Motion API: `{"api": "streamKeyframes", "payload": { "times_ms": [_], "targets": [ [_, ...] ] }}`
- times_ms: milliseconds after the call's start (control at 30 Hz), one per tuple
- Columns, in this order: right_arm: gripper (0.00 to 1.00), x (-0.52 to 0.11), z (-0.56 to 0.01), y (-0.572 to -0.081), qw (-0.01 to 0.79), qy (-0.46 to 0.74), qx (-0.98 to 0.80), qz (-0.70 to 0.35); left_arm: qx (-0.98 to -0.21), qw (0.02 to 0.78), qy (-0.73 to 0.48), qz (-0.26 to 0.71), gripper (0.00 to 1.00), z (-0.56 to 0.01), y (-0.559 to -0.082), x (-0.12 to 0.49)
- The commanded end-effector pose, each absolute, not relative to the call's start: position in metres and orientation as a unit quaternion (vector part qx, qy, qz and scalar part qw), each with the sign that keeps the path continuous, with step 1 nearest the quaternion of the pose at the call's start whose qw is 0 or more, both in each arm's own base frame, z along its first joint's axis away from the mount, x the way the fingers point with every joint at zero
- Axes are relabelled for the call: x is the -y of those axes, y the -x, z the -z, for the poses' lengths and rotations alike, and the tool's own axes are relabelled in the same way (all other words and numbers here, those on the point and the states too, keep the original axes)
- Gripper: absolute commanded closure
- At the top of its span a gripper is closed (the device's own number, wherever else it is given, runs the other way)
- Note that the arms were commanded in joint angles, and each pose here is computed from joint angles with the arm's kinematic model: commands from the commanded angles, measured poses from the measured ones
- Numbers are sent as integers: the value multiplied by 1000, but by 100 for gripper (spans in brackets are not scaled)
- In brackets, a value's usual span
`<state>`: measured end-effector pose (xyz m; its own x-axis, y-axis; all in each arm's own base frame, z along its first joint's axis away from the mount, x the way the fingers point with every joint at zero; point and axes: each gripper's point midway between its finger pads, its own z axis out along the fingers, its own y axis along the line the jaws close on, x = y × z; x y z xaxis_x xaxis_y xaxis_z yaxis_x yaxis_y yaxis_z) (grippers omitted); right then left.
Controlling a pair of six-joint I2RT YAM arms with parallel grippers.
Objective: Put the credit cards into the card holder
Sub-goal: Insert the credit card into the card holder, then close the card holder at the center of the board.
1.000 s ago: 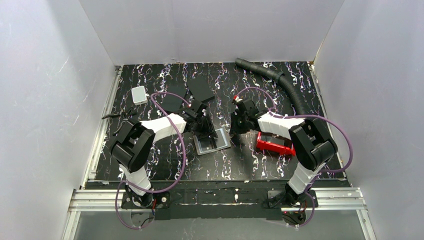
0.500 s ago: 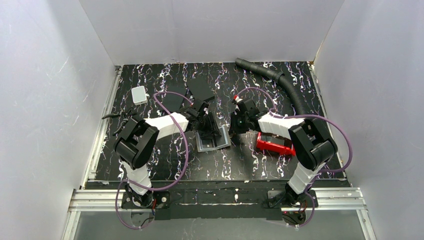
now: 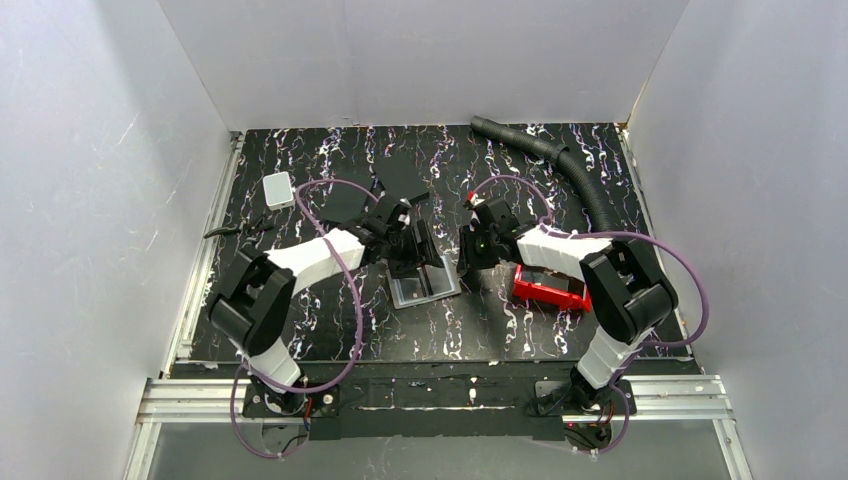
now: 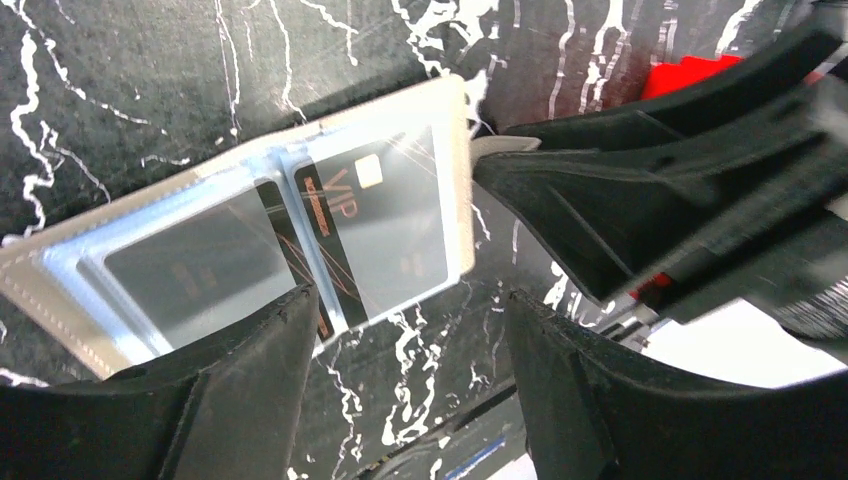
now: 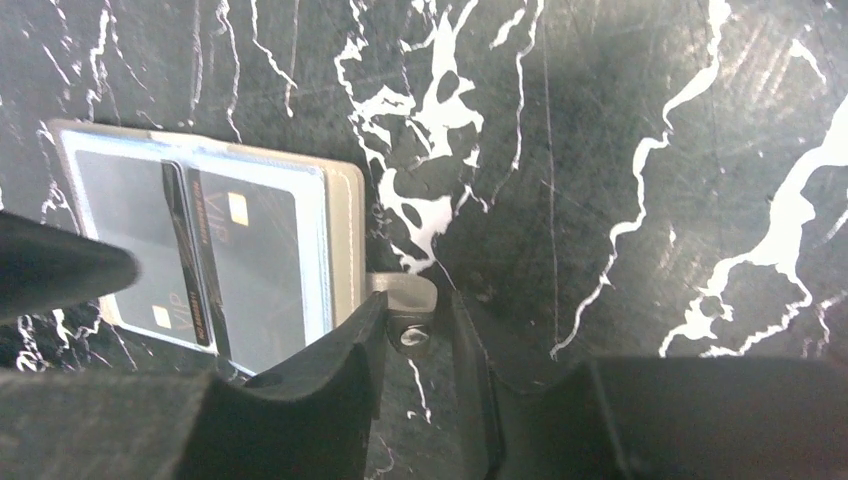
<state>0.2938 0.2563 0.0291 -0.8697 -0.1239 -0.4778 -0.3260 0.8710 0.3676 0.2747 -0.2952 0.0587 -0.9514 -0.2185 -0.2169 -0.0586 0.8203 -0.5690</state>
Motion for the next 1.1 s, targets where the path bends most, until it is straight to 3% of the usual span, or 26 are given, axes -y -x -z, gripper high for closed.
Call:
{"api": "streamKeyframes", "payload": {
  "times_ms": [0, 67, 233, 367, 400, 933, 1067],
  "targets": [
    [60, -242, -38, -285, 221, 134, -945, -198, -938, 154, 47, 306, 32, -93, -264, 281],
    [61, -242, -36, -285, 224, 138, -944, -200, -936, 158, 45, 311, 31, -102, -261, 275],
    [77, -245, -33, -292, 235, 137, -941, -203, -933, 162, 57, 317, 28, -110, -249, 250],
    [98, -250, -44, -296, 248, 141, -935, -209, -934, 166, 66, 310, 27, -108, -234, 228],
    [99, -253, -50, -296, 253, 144, -932, -214, -935, 164, 71, 305, 27, -105, -230, 222],
    [99, -333, -132, -253, 248, 182, -894, -325, -928, 239, 95, 270, 24, -140, -198, 158],
    [90, -360, -142, -239, 250, 192, -887, -337, -924, 269, 92, 256, 24, -158, -197, 148]
  ]
}}
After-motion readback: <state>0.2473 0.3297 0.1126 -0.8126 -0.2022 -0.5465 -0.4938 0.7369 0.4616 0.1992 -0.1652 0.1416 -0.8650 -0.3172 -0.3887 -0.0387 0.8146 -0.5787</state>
